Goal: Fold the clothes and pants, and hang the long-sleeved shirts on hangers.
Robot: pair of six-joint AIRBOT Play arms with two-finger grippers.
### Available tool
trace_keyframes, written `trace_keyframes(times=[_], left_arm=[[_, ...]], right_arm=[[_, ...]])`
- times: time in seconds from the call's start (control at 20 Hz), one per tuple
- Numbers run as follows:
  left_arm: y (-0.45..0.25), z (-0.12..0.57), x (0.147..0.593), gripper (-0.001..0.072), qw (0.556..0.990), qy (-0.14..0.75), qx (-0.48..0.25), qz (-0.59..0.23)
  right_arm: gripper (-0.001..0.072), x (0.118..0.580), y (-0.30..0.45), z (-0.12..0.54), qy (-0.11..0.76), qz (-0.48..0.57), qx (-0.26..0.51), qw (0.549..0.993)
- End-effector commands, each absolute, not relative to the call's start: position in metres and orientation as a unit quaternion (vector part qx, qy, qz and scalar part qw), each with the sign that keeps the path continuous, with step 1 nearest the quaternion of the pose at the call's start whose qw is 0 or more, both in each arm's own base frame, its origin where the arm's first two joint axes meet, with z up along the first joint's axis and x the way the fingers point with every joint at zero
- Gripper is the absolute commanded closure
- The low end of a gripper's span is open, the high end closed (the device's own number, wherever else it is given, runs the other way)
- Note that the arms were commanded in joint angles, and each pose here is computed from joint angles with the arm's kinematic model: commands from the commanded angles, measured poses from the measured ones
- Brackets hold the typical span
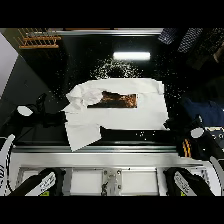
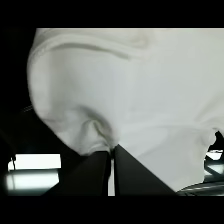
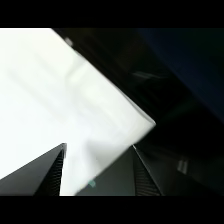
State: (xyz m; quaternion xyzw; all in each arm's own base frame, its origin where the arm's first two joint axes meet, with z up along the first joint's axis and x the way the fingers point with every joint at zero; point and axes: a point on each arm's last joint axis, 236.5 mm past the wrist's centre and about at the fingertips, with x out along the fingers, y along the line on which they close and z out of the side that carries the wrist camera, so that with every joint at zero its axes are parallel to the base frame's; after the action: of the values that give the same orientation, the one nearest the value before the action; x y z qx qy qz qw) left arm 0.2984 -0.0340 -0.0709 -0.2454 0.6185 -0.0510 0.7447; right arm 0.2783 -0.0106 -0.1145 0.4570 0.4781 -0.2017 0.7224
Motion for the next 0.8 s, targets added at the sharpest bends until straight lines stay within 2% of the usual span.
trace_keyframes(times=[0.0, 0.05, 0.1, 0.25, 0.3, 0.4, 0.5, 0.6, 0.75], left_arm=[[-0.034, -0.07, 0.299, 0.07, 0.746, 0.616, -0.246, -0.05], [-0.034, -0.07, 0.299, 0.0701, 0.746, 0.616, -0.246, -0.05], [-0.034, -0.07, 0.299, 0.0701, 0.746, 0.616, -0.246, -0.05], [-0.034, -0.07, 0.299, 0.0701, 0.747, 0.616, -0.245, -0.05], [-0.034, -0.07, 0.299, 0.0701, 0.747, 0.616, -0.245, -0.05], [-0.032, -0.063, 0.306, 0.0701, 0.754, 0.608, -0.242, -0.052], [-0.03, -0.031, 0.329, 0.0701, 0.773, 0.586, -0.232, -0.065], [-0.027, 0.04, 0.361, 0.0701, 0.814, 0.535, -0.207, -0.091], [-0.027, 0.191, 0.381, 0.0701, 0.897, 0.399, -0.146, -0.12]], right_arm=[[0.0252, 0.286, -0.001, -0.123, 0.485, -0.177, 0.443, 0.733], [0.0266, 0.29, 0.007, -0.124, 0.488, -0.163, 0.439, 0.737], [0.0327, 0.293, 0.015, -0.124, 0.491, -0.149, 0.435, 0.74], [0.0631, 0.303, 0.029, -0.118, 0.501, -0.105, 0.391, 0.765], [0.0704, 0.306, 0.03, -0.113, 0.502, -0.091, 0.375, 0.774], [0.0705, 0.32, 0.027, -0.094, 0.501, -0.063, 0.332, 0.797], [0.0705, 0.343, 0.012, -0.051, 0.49, -0.035, 0.242, 0.836], [0.0705, 0.374, -0.016, 0.035, 0.44, -0.03, 0.134, 0.887], [0.0705, 0.397, -0.034, 0.21, 0.277, -0.036, 0.069, 0.958]])
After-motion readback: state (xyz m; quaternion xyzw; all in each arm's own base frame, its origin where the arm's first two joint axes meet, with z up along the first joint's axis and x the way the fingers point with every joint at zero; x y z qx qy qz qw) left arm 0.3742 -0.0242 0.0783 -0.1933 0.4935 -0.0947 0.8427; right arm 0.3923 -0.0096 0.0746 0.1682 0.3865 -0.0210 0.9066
